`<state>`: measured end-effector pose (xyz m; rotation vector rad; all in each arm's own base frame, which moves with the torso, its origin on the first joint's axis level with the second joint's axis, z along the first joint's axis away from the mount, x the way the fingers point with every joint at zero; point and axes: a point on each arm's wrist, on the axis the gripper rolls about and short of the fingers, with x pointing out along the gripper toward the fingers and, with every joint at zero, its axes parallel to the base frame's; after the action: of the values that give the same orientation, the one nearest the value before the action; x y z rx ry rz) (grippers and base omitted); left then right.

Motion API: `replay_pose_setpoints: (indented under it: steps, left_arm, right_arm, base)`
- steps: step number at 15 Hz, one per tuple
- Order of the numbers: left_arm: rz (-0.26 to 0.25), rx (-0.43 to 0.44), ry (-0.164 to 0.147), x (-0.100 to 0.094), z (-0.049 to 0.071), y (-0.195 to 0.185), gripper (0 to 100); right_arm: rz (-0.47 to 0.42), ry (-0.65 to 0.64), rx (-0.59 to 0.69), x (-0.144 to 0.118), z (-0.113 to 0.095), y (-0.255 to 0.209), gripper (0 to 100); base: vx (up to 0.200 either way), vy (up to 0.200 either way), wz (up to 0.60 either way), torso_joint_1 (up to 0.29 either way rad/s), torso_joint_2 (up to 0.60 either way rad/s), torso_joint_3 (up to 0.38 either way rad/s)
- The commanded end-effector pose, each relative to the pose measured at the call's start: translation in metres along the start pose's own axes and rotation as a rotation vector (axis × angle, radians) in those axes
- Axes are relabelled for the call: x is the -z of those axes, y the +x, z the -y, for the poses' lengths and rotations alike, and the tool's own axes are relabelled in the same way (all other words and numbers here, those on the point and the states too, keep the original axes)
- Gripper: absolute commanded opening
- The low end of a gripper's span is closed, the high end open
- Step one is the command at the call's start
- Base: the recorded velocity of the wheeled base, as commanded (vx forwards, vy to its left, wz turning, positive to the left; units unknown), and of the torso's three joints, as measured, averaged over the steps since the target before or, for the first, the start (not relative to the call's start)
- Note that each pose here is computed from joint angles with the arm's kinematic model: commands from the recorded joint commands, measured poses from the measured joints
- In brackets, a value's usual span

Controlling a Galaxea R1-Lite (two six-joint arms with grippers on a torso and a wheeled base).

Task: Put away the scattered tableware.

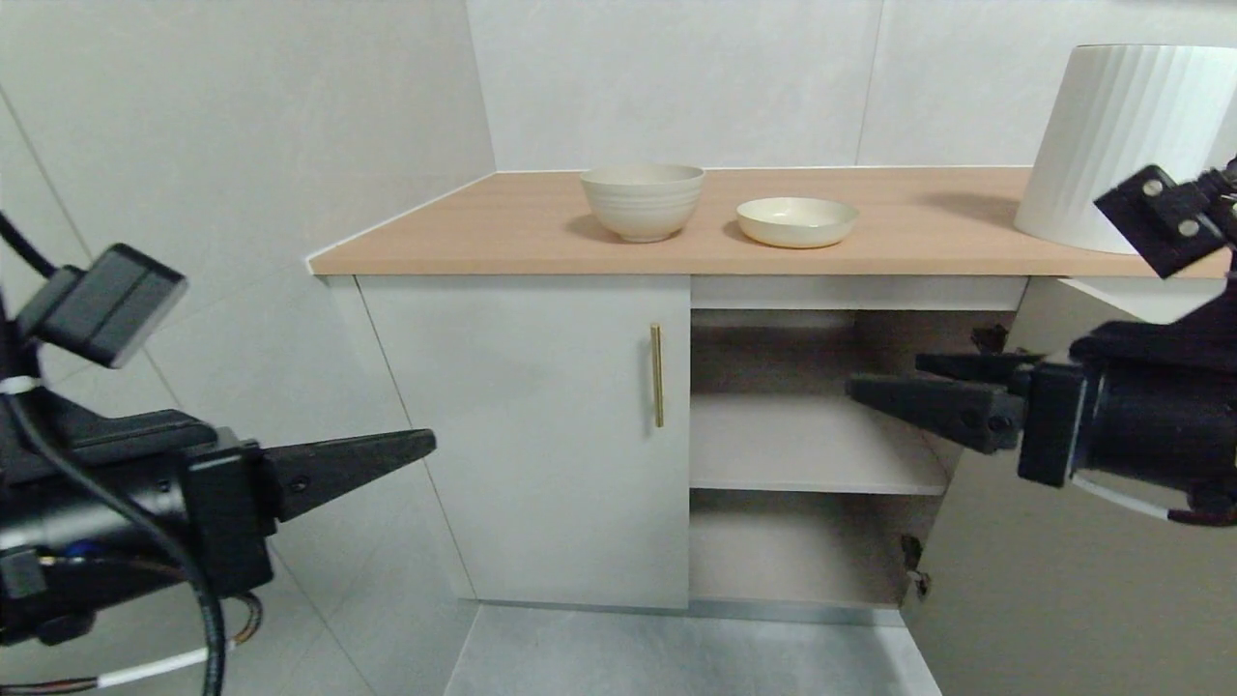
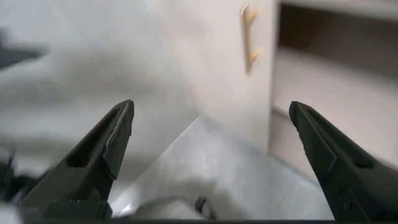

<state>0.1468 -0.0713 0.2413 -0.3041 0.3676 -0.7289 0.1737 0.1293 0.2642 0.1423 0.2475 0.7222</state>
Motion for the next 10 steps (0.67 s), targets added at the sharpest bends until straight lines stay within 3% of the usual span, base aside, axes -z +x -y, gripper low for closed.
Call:
replay_pose_setpoints:
  steps: [1, 2, 6, 10]
  left_arm:
    - [0.069, -0.013, 0.016, -0.003, 0.004, -0.02, 0]
    - [0.062, -0.014, 0.013, -0.004, 0.002, -0.017, 100]
    - [0.093, -0.018, 0.017, -0.01, 0.001, -0.016, 100]
    - [0.128, -0.022, 0.03, -0.013, 0.001, -0.02, 100]
  right_arm:
    - [-0.007, 0.003, 0.035, -0.014, 0.003, 0.028, 100]
    - [-0.025, 0.007, 0.052, -0.012, 0.004, 0.03, 100]
    - [-0.075, 0.01, 0.172, -0.012, 0.005, 0.02, 100]
    - [-0.093, 0.029, 0.196, -0.018, 0.007, 0.015, 100]
  base:
    - [0.0, 0.0, 0.0, 0.0, 0.0, 0.0]
    - [0.0, 0.0, 0.0, 0.0, 0.0, 0.0]
    - [0.0, 0.0, 0.0, 0.0, 0.0, 0.0]
    - [0.0, 0.0, 0.0, 0.0, 0.0, 0.0]
